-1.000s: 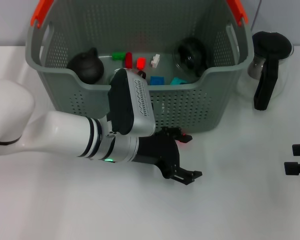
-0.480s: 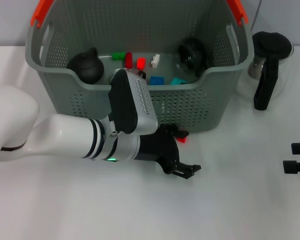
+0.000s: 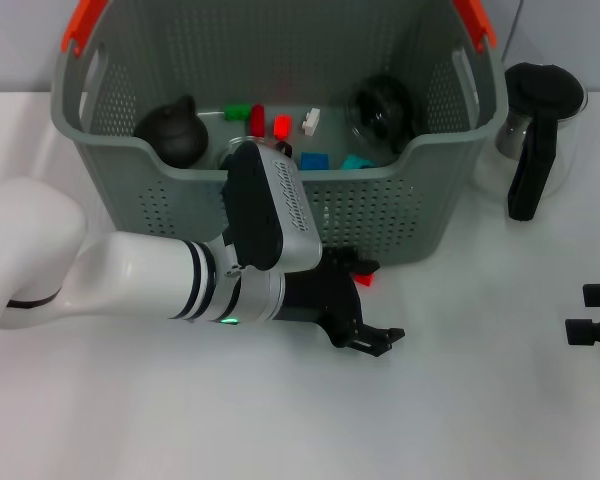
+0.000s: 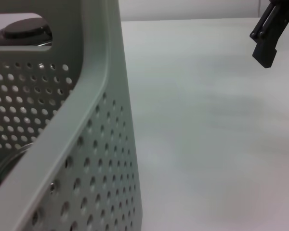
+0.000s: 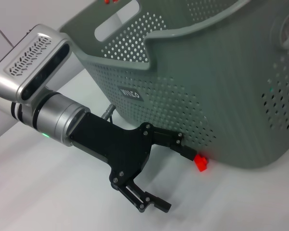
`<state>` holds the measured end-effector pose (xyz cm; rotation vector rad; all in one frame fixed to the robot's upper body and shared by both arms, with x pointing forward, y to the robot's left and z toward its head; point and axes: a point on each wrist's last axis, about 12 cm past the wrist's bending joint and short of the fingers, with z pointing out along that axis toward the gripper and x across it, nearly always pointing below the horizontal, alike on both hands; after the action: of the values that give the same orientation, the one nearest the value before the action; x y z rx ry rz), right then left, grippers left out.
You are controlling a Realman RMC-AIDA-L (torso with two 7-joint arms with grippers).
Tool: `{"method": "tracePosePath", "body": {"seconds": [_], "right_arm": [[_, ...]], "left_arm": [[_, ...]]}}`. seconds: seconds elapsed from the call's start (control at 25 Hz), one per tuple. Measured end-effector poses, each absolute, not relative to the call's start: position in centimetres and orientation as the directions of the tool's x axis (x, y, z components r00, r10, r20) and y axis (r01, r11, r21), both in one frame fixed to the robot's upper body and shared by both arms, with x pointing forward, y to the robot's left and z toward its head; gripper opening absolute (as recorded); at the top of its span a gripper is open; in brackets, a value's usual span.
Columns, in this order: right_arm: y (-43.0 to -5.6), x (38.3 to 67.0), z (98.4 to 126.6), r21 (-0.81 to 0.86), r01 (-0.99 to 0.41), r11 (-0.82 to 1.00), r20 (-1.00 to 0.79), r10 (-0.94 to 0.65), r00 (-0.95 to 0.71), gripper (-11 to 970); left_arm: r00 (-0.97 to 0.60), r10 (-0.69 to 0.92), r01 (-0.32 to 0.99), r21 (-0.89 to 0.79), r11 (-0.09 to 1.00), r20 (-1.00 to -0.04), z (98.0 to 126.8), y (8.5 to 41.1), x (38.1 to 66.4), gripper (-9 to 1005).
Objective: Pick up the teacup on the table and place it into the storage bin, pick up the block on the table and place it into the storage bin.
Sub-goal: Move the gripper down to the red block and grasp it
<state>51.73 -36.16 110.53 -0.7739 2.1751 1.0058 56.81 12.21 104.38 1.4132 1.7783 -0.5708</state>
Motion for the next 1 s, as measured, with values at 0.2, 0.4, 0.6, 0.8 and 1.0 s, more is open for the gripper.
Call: {"method": "tracePosePath", "body": {"seconds": [0.2,0.4,0.6,0.8,1.0], "right_arm": [[-36.14,51.76,110.54,0.444,-0.716,0.539,-0.728,-0.249,-0.639,941],[-36.13,51.79,110.55,0.443,-0.716,0.54,-0.728,-0.249,-0.638,941],[-36.09,51.79,110.54,0.443,-0.716,0.539,-0.729,-0.248,-0.638,940],[-36.07,51.79,110.53,0.444,-0.716,0.539,-0.729,-0.247,-0.638,941],[-36.08,51.84,110.5,0.441,-0.715,0.542,-0.729,-0.249,-0.638,941]], "left_arm": [[-0.079,0.602,0.952,0.118,0.281,-0.795,104.31,12.24,56.72,934],[-0.074,0.608,0.954,0.121,0.274,-0.791,104.19,12.18,56.6,934],[-0.075,0.613,0.954,0.123,0.274,-0.786,104.02,12.21,56.54,934],[-0.075,0.616,0.953,0.125,0.275,-0.784,103.97,12.2,56.54,934],[-0.076,0.617,0.951,0.13,0.282,-0.783,103.98,12.23,56.64,934]]}}
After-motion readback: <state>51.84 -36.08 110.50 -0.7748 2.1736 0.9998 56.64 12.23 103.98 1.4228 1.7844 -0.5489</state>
